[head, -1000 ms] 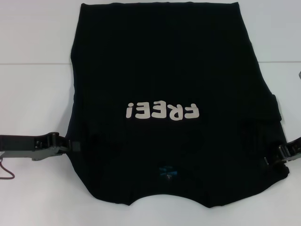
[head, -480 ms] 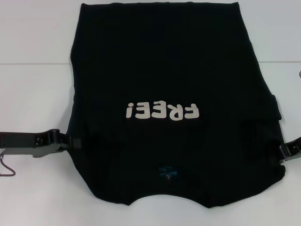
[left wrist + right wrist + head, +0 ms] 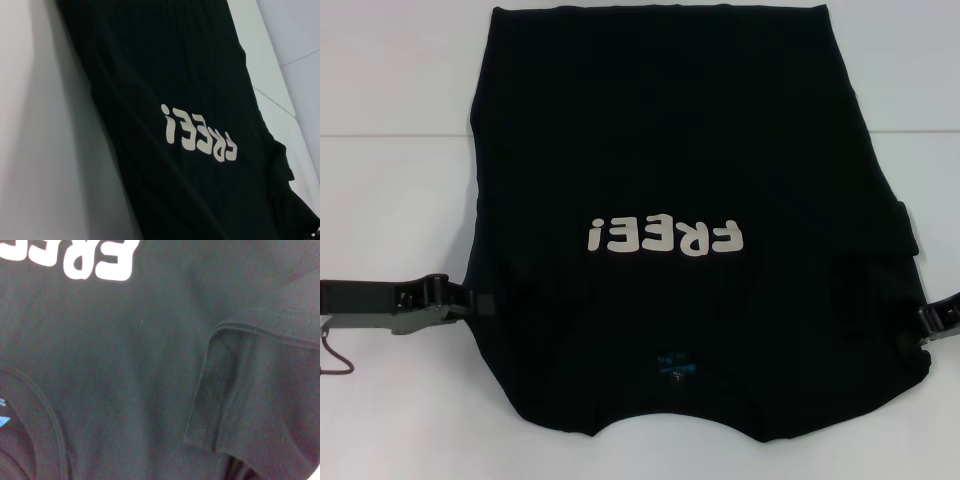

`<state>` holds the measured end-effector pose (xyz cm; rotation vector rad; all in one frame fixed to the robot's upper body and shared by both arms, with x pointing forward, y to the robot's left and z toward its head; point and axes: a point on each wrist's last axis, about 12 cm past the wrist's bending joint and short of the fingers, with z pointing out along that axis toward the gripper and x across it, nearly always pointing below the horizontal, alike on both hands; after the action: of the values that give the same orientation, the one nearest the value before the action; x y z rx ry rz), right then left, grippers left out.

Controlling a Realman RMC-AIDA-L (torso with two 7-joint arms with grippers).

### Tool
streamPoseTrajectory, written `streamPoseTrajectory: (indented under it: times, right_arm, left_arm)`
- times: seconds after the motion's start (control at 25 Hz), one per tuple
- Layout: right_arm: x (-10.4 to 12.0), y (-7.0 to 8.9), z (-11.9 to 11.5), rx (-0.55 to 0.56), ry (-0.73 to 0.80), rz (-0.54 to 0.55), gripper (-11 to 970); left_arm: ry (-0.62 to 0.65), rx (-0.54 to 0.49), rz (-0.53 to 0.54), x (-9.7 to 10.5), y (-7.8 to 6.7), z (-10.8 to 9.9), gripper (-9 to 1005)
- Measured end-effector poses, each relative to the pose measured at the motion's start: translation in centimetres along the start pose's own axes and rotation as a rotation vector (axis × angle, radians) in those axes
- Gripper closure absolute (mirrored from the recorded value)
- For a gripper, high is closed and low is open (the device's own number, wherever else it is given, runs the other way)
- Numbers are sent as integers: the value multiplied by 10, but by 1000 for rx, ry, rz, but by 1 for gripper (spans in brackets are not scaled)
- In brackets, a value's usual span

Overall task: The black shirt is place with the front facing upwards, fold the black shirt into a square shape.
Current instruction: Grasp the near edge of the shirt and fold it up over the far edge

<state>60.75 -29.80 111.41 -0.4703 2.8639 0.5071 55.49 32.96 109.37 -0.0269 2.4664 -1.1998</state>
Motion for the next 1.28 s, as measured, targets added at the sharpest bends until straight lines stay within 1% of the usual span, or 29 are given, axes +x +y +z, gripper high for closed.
streamPoseTrajectory:
  times: [0.24,0.52,0.8,1.0,1.08,1.28]
  right_arm:
    - [2,-8,-8,-19,-28,13,940]
    - [14,-24,-23,-61,-59,32,940]
    - [19,-27,-27,-87,-51,22,940]
    - [32,-30,-30,-122,-11,23,939]
    - [39,-32,-32,-140,11,23,939]
    - [63,-33,-34,-214,86,14,939]
  left_arm:
    - [17,21,7,2,-2,-1,934]
    - [42,58,7,7,-4,-5,933]
    - [84,93,13,11,-8,-9,932]
    - [145,135,11,18,-11,-15,931]
    - [189,147,7,24,-12,-18,931]
    - [296,151,-8,37,-12,-22,930]
